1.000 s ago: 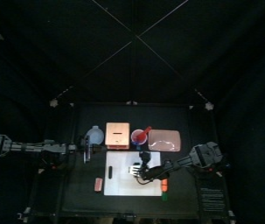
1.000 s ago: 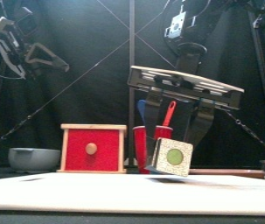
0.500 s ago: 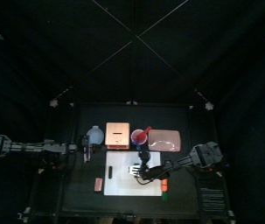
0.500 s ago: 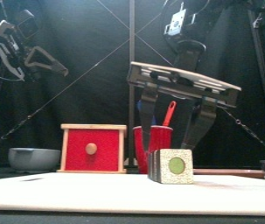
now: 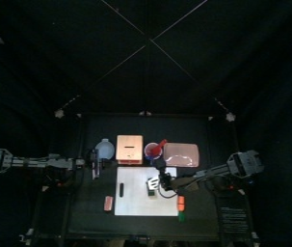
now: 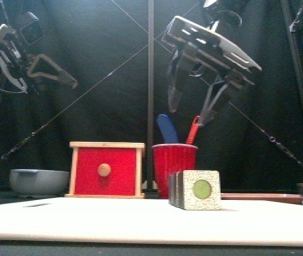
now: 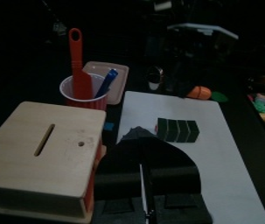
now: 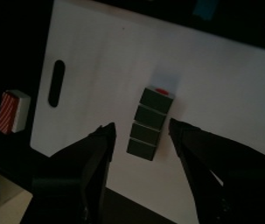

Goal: Place sushi on board then cut the sushi with the knife then place the pieces on the plate
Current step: Pick knife at handle with right hand

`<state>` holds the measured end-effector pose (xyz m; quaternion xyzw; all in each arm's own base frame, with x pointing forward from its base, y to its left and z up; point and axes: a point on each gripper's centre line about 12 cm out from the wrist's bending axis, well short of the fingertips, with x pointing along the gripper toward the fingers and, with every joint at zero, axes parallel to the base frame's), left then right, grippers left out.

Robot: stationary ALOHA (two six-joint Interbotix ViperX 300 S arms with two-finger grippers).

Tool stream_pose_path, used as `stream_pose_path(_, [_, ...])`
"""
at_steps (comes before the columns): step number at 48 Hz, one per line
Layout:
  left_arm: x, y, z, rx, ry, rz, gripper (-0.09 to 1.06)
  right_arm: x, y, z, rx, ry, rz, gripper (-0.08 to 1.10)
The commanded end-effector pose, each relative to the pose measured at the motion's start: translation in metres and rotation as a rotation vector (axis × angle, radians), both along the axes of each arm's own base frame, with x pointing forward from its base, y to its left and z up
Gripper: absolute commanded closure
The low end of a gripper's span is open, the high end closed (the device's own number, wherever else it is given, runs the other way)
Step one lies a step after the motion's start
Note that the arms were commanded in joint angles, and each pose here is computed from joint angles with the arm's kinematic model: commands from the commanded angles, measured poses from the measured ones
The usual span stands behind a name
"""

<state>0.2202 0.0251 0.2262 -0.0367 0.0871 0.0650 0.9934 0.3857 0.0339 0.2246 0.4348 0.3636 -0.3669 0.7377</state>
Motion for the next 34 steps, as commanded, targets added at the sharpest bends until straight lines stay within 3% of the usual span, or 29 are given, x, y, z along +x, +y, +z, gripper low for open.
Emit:
stream_pose_path(1, [0.002,0.001,0.005,0.002,-0.015,0.003,0.99,-0.010,-0.015,0.037,-0.016,-0.071,0.053,0.17])
stream_pose_path(11, [0.002,0.002,0.006,0.001,-0.018,0.010,0.99,-0.025,-0.045,0.061,-0.074,-0.072,0.181,0.17])
stream_pose_path(26, [0.002,0.010,0.006,-0.025,-0.023,0.050,0.99,-0.053,-0.101,0.098,-0.141,-0.110,0.269,0.17])
stream_pose_path(34, [0.001,0.013,0.006,-0.040,-0.024,0.072,0.99,-0.071,-0.131,0.106,-0.178,-0.055,0.323,0.17])
